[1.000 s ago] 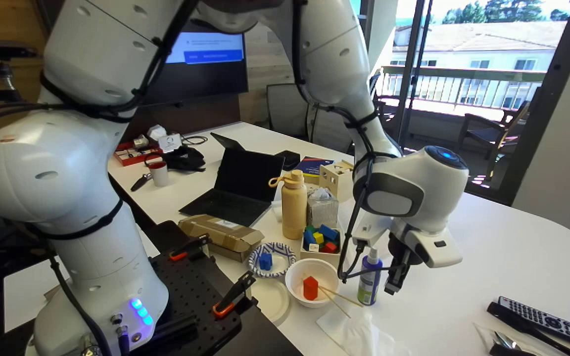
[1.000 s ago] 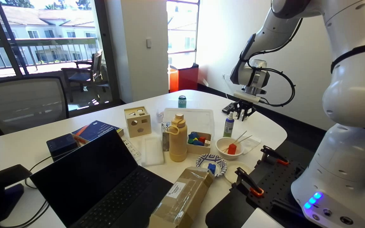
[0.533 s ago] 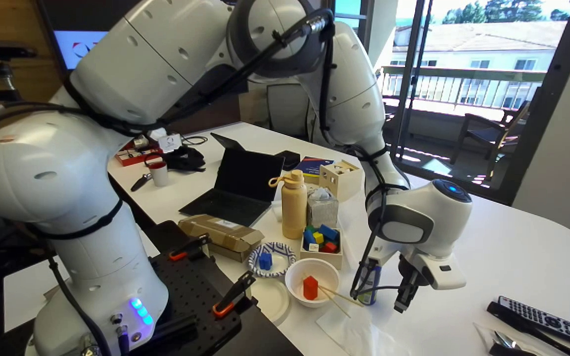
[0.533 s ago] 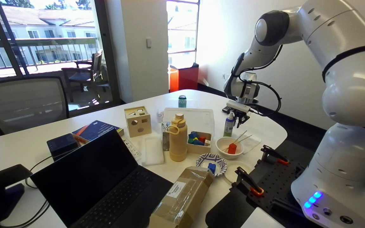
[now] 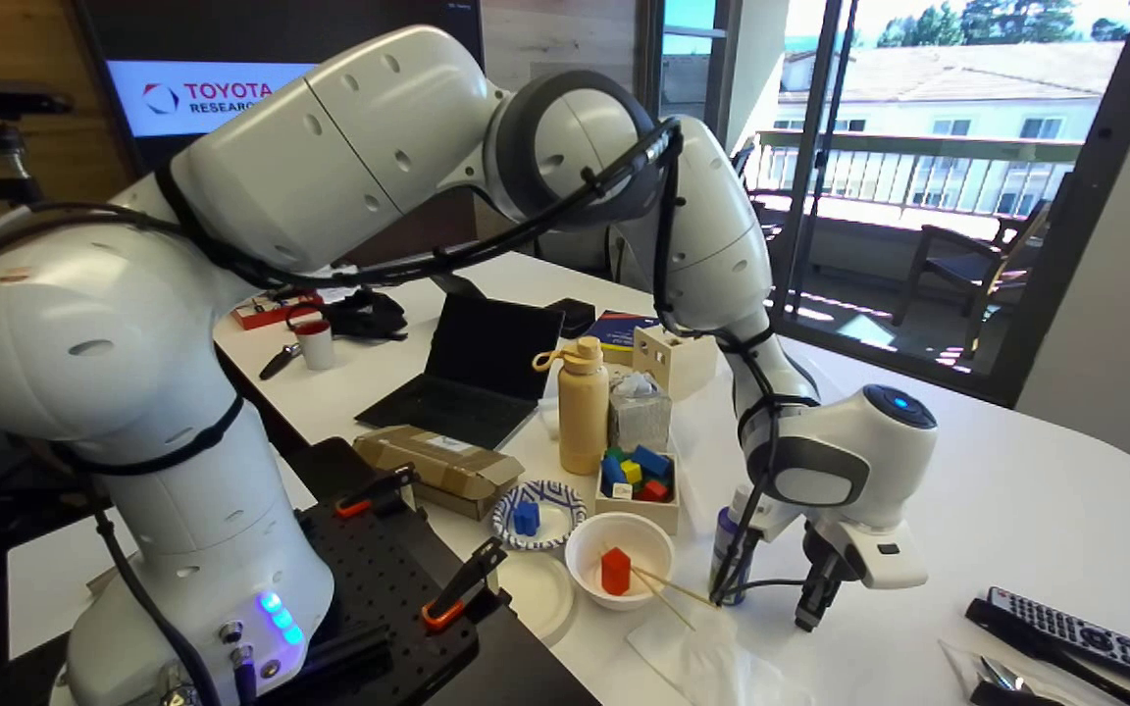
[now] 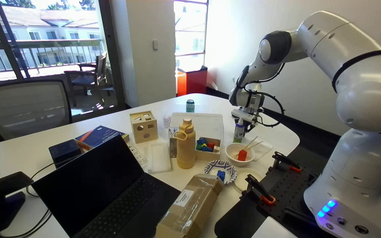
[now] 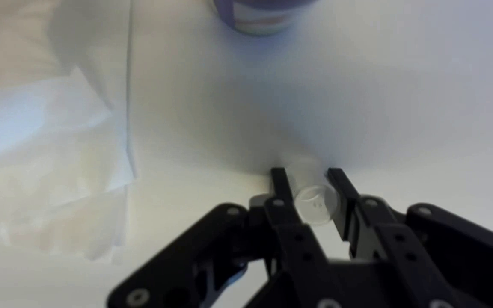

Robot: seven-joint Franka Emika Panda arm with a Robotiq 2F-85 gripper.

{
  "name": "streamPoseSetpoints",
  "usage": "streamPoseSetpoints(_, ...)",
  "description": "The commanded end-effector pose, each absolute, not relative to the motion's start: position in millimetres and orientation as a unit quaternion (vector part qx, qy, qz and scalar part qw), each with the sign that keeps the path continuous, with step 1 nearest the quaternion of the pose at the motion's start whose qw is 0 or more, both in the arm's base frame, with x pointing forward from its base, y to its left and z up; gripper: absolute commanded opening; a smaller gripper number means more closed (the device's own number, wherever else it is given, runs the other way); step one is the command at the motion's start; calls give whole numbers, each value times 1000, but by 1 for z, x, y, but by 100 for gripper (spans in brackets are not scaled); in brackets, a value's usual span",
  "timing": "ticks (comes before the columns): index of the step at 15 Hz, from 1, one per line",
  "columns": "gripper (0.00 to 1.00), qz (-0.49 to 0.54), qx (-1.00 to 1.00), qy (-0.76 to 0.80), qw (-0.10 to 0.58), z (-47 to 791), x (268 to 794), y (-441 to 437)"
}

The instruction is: Remove the clear cap from the blue bottle and put it on the table

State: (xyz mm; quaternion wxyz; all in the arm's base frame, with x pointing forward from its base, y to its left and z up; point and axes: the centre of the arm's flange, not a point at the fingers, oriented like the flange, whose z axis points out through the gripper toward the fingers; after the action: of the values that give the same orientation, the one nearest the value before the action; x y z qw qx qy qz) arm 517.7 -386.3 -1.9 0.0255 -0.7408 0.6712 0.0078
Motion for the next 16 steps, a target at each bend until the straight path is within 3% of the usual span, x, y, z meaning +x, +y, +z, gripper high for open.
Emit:
streamPoseSetpoints(1, 59, 12, -732, 680, 32, -9, 534, -392)
streamPoseSetpoints(5, 89, 5, -737, 675, 35, 3, 536, -390)
streamPoseSetpoints(7, 100, 11, -743, 668, 36, 15, 534, -387)
streamPoseSetpoints(16, 100, -9, -774, 632, 42, 146, 520, -343)
